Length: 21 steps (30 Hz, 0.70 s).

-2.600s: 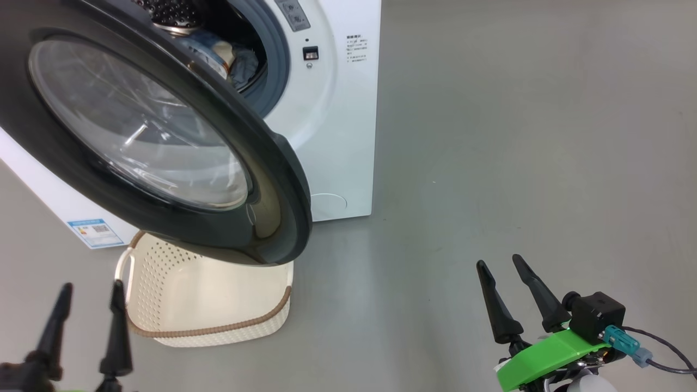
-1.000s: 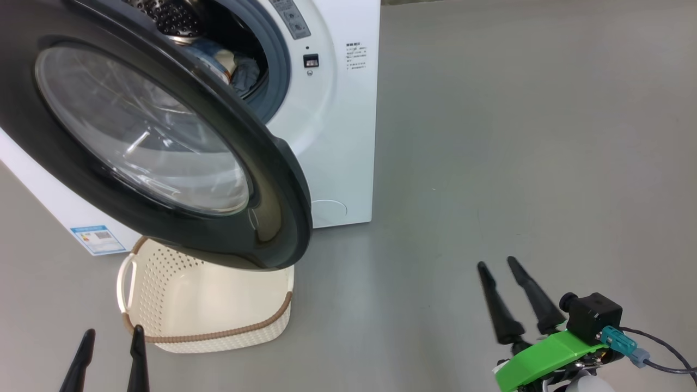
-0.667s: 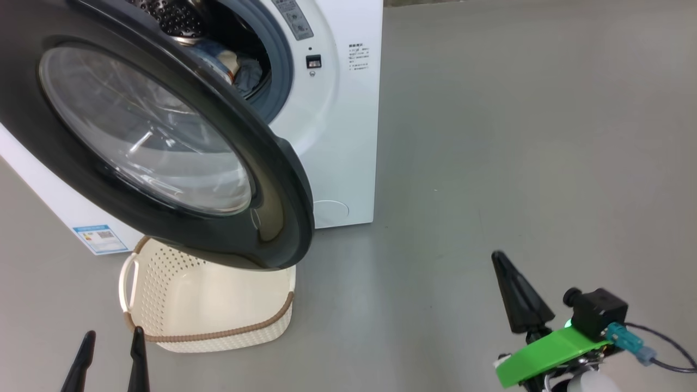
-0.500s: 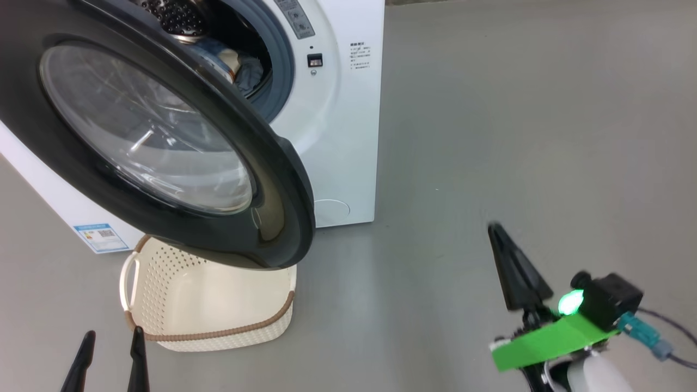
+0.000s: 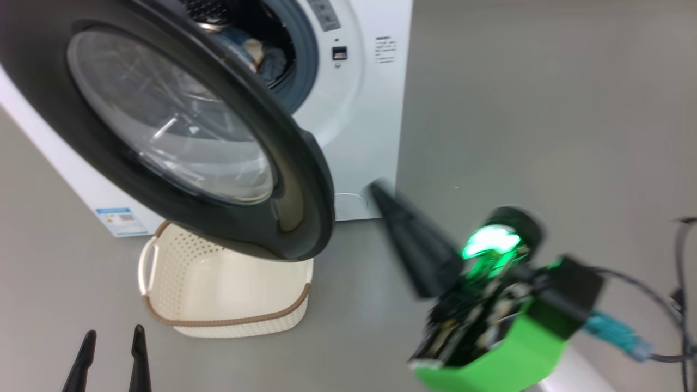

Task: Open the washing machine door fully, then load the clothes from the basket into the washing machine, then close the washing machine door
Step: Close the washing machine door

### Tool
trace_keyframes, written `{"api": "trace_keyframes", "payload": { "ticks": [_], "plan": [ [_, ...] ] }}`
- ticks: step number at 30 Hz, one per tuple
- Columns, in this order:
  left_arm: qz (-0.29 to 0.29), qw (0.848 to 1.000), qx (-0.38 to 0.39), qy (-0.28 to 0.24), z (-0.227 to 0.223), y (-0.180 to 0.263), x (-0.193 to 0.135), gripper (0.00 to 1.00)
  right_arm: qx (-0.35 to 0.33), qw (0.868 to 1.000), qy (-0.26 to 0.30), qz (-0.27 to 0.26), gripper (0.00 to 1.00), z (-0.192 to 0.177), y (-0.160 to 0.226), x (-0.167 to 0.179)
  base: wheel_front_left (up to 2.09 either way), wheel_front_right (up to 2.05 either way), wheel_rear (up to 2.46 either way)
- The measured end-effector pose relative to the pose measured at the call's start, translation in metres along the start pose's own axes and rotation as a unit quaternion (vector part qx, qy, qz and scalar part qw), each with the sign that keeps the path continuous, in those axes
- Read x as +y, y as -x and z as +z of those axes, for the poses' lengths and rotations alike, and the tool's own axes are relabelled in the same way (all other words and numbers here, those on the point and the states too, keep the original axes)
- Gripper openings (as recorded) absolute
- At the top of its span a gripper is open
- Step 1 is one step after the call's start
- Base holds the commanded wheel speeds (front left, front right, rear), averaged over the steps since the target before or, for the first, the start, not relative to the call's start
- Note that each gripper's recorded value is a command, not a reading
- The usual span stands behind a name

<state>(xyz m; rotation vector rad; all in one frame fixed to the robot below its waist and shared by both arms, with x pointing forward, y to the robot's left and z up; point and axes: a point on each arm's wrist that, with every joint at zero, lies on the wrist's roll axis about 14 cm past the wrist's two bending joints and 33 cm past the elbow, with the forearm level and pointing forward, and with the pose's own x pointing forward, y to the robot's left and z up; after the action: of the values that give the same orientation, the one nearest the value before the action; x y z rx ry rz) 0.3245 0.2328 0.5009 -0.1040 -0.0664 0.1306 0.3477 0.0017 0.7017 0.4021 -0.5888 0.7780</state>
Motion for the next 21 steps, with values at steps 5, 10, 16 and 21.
{"api": "trace_keyframes", "payload": {
  "ticks": [5,10,16,21],
  "plan": [
    [0.015,1.0,-0.003,0.003,0.002,0.003,0.008,1.0,0.042,0.996,-0.052,0.058,0.0,-0.034,-0.006,0.037,0.0,0.0,0.0],
    [0.027,1.0,-0.008,0.009,0.005,0.005,0.013,1.0,0.104,0.989,-0.077,0.073,0.0,-0.079,0.001,0.046,0.0,0.0,0.0],
    [0.036,0.999,-0.01,0.013,0.006,-0.001,0.016,1.0,0.188,0.975,-0.1,0.065,0.0,-0.138,0.019,0.039,0.0,0.0,0.0],
    [0.036,0.999,-0.011,0.02,0.006,-0.011,0.014,1.0,0.261,0.957,-0.109,0.064,0.0,-0.187,0.041,0.031,0.0,0.0,0.0]
  ]
}}
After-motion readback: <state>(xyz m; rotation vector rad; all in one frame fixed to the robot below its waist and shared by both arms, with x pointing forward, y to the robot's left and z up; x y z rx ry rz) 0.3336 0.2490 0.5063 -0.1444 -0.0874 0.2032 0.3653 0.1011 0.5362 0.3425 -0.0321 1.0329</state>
